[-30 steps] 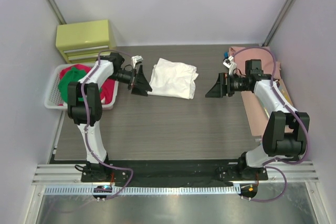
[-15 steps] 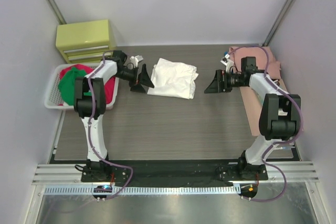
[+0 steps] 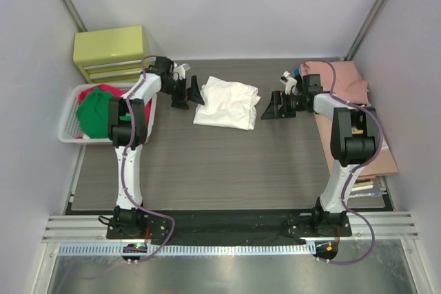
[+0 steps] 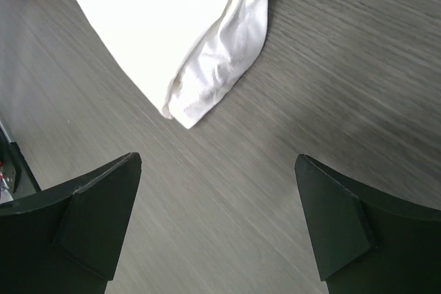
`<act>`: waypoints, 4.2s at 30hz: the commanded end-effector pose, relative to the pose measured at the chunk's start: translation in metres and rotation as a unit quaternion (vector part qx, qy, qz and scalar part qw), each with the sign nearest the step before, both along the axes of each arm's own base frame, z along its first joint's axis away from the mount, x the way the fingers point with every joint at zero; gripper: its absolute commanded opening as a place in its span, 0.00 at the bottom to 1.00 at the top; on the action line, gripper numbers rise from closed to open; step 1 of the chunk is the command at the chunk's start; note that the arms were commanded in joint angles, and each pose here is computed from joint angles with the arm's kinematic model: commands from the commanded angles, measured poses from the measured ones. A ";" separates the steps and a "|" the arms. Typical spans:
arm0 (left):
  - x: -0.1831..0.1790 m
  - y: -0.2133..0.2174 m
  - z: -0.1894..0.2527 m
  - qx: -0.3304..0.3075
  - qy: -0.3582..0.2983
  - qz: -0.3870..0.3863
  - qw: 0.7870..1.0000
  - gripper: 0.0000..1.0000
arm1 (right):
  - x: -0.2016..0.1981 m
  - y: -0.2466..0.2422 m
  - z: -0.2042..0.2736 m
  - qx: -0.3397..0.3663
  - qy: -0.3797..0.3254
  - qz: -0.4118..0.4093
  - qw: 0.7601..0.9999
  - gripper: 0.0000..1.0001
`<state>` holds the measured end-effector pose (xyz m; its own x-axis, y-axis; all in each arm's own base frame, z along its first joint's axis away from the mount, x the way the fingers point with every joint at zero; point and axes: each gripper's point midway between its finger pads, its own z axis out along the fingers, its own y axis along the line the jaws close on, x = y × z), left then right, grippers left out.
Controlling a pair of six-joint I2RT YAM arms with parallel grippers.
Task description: Fold and stack the t-shirts
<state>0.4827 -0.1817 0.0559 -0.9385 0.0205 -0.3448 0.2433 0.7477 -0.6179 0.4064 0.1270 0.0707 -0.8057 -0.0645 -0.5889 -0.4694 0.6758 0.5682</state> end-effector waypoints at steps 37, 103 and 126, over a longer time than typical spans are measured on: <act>-0.015 -0.070 -0.020 -0.201 0.130 -0.014 0.971 0.61 | 0.062 0.133 -0.021 0.162 0.022 0.042 0.986 1.00; -0.082 0.007 -0.023 -0.133 0.152 0.012 0.979 0.87 | -0.038 0.024 -0.004 0.053 0.029 0.003 0.998 1.00; 0.005 0.093 0.148 0.337 -0.358 0.231 0.840 0.95 | -0.040 -0.023 0.031 -0.091 -0.133 -0.073 0.984 1.00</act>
